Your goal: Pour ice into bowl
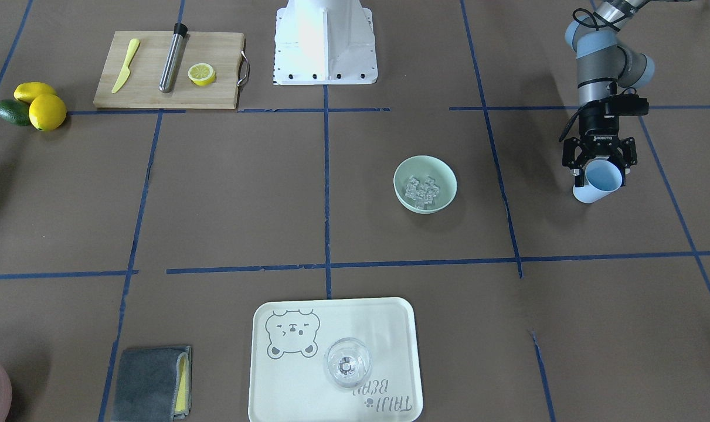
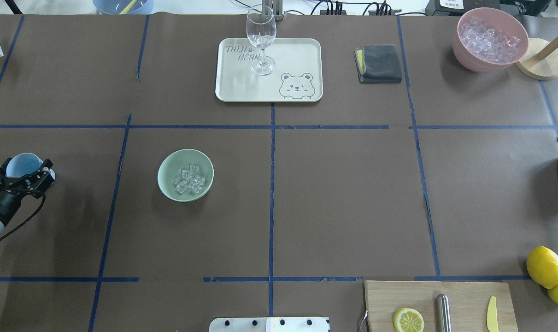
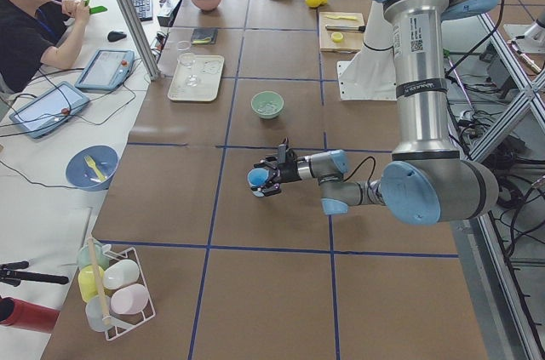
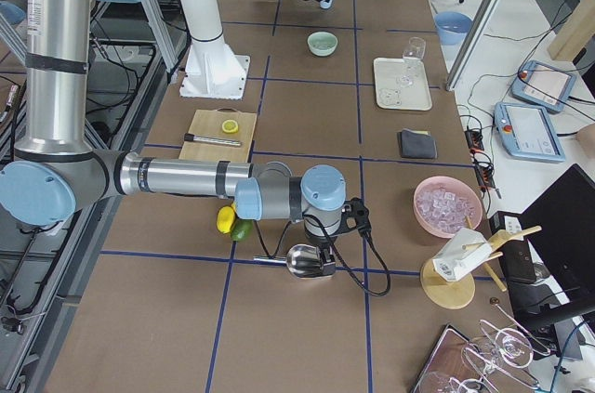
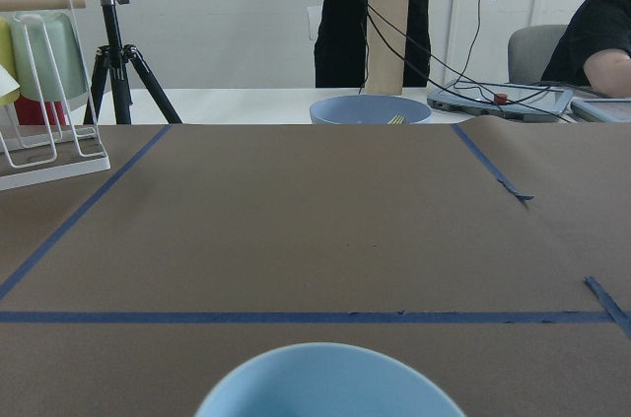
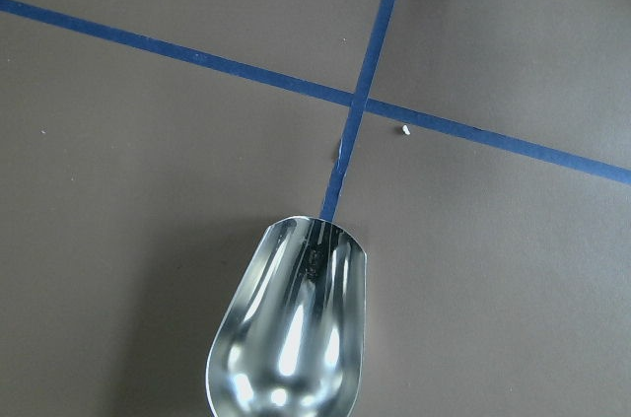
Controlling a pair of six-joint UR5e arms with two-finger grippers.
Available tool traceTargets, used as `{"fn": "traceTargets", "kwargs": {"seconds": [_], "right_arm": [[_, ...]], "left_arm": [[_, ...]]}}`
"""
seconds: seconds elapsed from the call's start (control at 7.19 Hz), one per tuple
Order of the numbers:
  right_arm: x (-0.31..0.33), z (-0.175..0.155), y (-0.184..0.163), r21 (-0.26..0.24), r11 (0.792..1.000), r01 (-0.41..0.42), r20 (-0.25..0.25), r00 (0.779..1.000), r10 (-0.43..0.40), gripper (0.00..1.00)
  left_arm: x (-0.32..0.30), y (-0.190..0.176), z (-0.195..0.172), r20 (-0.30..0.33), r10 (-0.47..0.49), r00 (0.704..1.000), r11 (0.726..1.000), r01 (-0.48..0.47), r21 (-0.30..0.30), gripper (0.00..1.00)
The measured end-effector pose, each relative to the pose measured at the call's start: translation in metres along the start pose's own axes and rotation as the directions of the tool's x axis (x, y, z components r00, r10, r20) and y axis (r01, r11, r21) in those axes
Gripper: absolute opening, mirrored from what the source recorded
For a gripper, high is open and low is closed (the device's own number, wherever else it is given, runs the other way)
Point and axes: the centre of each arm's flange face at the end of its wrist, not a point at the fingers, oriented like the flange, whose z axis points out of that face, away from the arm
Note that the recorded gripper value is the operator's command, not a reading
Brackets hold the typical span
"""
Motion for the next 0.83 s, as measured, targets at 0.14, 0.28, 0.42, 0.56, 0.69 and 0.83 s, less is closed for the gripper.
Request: {"fn": "traceTargets", "kwargs": {"seconds": [0.14, 0.28, 0.42, 0.56, 0.69, 0.83], "right_arm": [[0.000, 0.000, 0.000, 0.001, 1.000, 0.000, 0.000, 1.000, 0.000, 1.00], [-0.001, -0.001, 0.000, 0.002, 1.000, 0.000, 0.001, 1.000, 0.000, 1.00], [-0.003, -0.003, -0.003, 0.007, 1.000, 0.004, 0.001, 1.000, -0.004, 1.00], [-0.008, -0.010, -0.007, 0.021, 1.000, 0.011, 0.001, 1.000, -0.011, 1.00], [-0.017, -0.020, -0.013, 0.041, 0.999, 0.020, -0.002, 1.000, -0.020, 1.00], [-0.027, -0.030, -0.018, 0.063, 0.998, 0.033, -0.004, 0.999, -0.032, 1.00]], "left_arm": [[-0.010, -0.023, -0.003, -0.017, 0.035, 0.999, 0.999, -0.035, -0.005, 1.00], [-0.018, -0.049, -0.004, -0.034, 0.081, 0.996, 0.997, -0.082, -0.012, 1.00], [-0.029, -0.078, -0.002, -0.056, 0.146, 0.988, 0.989, -0.148, -0.029, 1.00], [-0.048, -0.108, 0.003, -0.085, 0.236, 0.968, 0.969, -0.241, -0.058, 1.00], [-0.074, -0.140, 0.007, -0.120, 0.330, 0.936, 0.934, -0.342, -0.102, 1.00], [-0.104, -0.175, 0.009, -0.141, 0.403, 0.904, 0.891, -0.423, -0.167, 1.00]]}}
